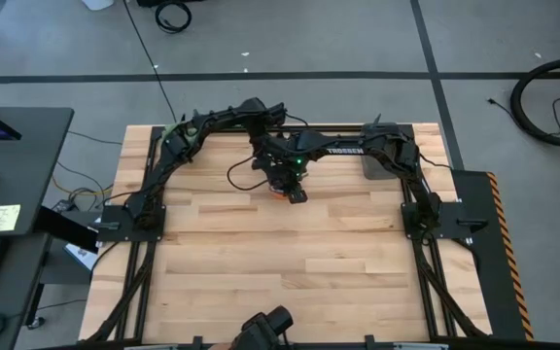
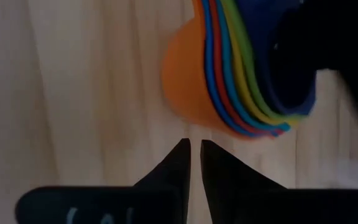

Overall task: Nest measuring cups in basket
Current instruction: Put the nested measuring cups into the black bin

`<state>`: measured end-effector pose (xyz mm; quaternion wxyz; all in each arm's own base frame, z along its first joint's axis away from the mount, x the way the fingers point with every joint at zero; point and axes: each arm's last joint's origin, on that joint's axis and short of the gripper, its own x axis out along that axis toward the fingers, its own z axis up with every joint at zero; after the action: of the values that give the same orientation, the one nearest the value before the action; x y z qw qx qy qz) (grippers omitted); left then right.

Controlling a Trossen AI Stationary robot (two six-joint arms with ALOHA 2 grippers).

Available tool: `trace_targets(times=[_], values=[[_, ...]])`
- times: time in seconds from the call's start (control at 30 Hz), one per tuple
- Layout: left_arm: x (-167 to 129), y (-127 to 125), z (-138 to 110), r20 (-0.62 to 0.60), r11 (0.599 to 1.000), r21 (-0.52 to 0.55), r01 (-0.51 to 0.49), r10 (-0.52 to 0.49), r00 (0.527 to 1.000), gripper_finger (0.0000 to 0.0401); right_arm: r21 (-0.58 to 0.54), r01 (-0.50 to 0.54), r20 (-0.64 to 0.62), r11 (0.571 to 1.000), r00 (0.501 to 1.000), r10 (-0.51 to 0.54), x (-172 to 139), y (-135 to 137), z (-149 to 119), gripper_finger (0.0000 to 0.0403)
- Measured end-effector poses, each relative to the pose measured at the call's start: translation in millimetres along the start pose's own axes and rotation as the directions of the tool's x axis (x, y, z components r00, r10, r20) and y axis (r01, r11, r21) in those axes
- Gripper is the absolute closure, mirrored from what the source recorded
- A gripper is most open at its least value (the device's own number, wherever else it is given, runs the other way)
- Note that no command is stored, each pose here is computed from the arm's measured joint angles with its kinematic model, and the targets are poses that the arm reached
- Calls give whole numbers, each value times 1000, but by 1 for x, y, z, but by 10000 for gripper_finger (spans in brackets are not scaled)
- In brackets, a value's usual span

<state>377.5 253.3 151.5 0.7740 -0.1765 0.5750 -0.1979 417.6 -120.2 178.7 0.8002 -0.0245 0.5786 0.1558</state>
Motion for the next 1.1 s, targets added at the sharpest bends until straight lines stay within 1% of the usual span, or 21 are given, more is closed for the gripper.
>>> trace_targets(times=[0.13,0.23,0.33,0.4,0.5,0.67,0.9,1.0,1.1], values=[[-17,-1,-4,2,999,-11,-46,46,999,361,-4,0,3,1000,1000,0,0,1,1,254],[-28,2,-9,-28,992,-55,-115,114,993,361,-9,24,-4,1000,1000,-24,1,2,2,248],[-40,3,-15,-46,980,-108,-167,163,986,361,36,52,12,998,999,-53,2,1,5,238],[-47,4,-18,-37,974,-140,-177,173,984,361,81,66,42,994,997,-70,2,-1,8,233],[-57,4,-22,-18,967,-177,-183,183,983,361,87,81,68,993,994,-87,2,-3,10,231],[-71,3,-25,4,955,-212,-206,211,977,361,65,81,56,995,995,-85,6,-2,10,233],[-96,-3,-30,60,938,-240,-249,270,961,361,26,154,29,988,987,-155,13,5,11,233],[-103,-5,-32,73,932,-256,-255,282,957,361,15,201,38,979,979,-202,17,6,12,233],[-105,-5,-33,77,931,-259,-257,286,955,361,3,208,35,978,978,-208,19,6,10,233]])
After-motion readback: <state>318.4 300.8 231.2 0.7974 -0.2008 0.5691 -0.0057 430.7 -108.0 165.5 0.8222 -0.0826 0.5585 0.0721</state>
